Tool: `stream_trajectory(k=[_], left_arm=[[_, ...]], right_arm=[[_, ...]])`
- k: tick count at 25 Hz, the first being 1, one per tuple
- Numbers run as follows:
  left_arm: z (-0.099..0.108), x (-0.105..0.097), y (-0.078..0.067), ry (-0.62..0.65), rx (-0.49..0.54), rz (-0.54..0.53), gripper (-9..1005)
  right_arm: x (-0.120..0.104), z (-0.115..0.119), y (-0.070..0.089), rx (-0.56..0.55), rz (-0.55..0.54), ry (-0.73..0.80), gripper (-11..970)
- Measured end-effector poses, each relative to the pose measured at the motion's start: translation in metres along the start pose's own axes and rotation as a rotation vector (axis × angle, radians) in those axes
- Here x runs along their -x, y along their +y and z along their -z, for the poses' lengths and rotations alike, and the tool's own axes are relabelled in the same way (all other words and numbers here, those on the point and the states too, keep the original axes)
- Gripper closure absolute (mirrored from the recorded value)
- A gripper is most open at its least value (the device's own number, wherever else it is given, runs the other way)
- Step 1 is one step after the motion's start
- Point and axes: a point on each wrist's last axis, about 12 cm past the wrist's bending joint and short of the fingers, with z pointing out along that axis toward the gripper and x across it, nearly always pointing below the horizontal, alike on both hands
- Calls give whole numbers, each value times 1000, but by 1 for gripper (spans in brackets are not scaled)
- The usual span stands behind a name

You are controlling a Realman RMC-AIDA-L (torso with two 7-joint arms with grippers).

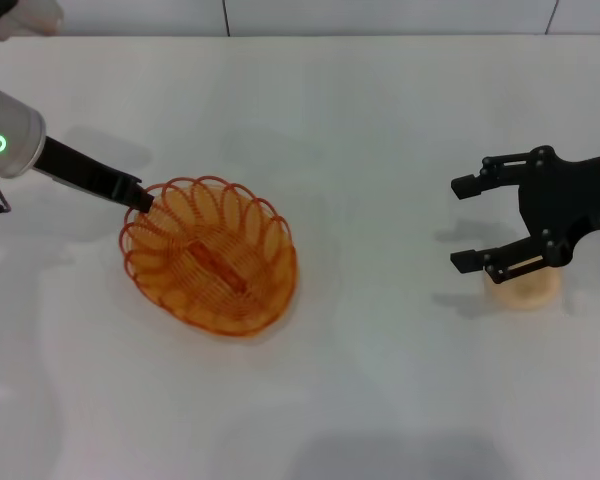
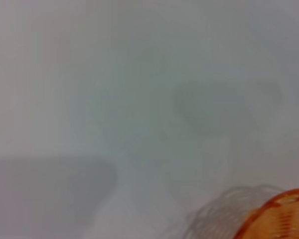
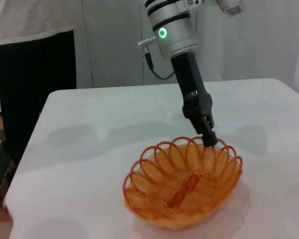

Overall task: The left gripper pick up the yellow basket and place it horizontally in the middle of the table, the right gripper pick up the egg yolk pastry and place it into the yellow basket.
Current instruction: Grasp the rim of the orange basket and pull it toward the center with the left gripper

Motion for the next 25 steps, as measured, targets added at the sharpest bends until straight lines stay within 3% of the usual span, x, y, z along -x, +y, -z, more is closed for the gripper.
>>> stream_trajectory(k=[7, 15, 25], left_arm=[[13, 7, -7, -23, -54, 7, 952], [19, 10, -15, 21, -90, 102, 955], [19, 20, -35, 79, -148, 360, 951]], right_arm=[[-1, 3, 0, -6, -4, -5, 104], [4, 13, 1, -43, 16, -39, 104], [5, 36, 2, -103, 23, -77, 105]])
